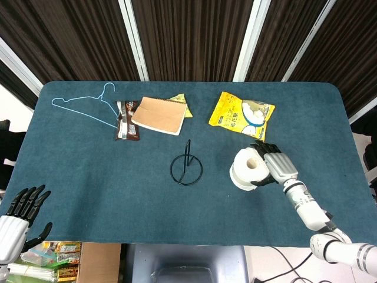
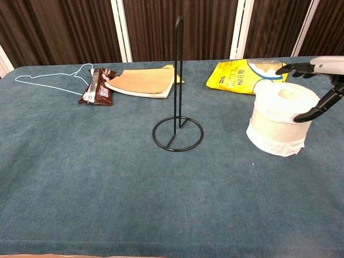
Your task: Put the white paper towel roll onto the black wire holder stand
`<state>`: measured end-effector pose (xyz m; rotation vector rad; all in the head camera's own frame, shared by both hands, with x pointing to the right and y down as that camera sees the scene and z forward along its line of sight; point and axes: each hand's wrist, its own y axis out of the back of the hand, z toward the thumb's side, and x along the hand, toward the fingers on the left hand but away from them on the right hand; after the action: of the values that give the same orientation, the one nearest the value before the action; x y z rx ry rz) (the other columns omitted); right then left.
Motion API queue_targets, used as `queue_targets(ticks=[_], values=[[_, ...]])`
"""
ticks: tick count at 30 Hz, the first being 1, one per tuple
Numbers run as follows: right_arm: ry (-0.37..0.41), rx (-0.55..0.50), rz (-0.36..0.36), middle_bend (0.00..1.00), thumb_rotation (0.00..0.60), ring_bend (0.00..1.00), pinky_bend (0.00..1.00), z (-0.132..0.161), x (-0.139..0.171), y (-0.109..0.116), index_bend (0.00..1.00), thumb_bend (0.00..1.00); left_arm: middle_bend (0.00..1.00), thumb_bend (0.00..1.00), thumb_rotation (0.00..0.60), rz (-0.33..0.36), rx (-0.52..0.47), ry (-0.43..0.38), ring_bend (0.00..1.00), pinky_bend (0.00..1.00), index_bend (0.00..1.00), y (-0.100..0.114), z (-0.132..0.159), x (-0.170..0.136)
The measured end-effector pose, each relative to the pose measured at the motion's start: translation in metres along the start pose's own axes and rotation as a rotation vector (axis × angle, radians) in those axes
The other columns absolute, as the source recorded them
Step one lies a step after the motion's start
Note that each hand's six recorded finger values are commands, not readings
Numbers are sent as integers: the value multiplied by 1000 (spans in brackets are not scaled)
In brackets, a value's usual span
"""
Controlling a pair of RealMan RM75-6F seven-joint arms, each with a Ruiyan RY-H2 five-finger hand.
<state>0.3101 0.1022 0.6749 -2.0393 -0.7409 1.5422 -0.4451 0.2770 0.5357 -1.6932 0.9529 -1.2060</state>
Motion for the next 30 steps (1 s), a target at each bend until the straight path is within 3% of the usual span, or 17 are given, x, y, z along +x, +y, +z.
queue_targets(ticks=[4, 6, 9, 11, 14, 17, 23, 30], values=[[-5, -11, 52, 9, 600, 0, 0, -1, -5, -6, 26, 129, 7, 408, 600, 0, 0, -3, 0, 90, 0, 0, 0, 0], [-7, -19, 70, 110, 600, 33, 37, -1, -8, -7, 177, 130, 6, 407, 600, -1, 0, -3, 0, 90, 0, 0, 0, 0], [-17, -27, 69, 401, 600, 308, 336, -3, -10, -7, 526, 173, 6, 407, 600, 0, -1, -1, 0, 90, 0, 0, 0, 1], [-21, -33, 66, 535, 600, 452, 468, -4, -10, -7, 668, 239, 6, 407, 600, 2, -1, -1, 0, 90, 0, 0, 0, 1], [-21, -38, 43, 682, 600, 611, 583, -4, -9, -4, 838, 329, 6, 406, 600, 2, -2, -3, 0, 90, 0, 0, 1, 1], [-16, -59, 1, 726, 600, 659, 606, -3, -7, 2, 892, 372, 6, 407, 600, 1, -2, -5, 0, 90, 0, 0, 1, 1], [41, -107, -98, 729, 600, 663, 608, 11, 7, 24, 896, 378, 6, 407, 600, -2, 0, -10, 0, 90, 0, -1, 3, 1], [137, -155, -177, 729, 600, 663, 609, 44, 34, 68, 896, 379, 6, 407, 600, -5, -1, -18, 0, 90, 0, -2, 5, 2]])
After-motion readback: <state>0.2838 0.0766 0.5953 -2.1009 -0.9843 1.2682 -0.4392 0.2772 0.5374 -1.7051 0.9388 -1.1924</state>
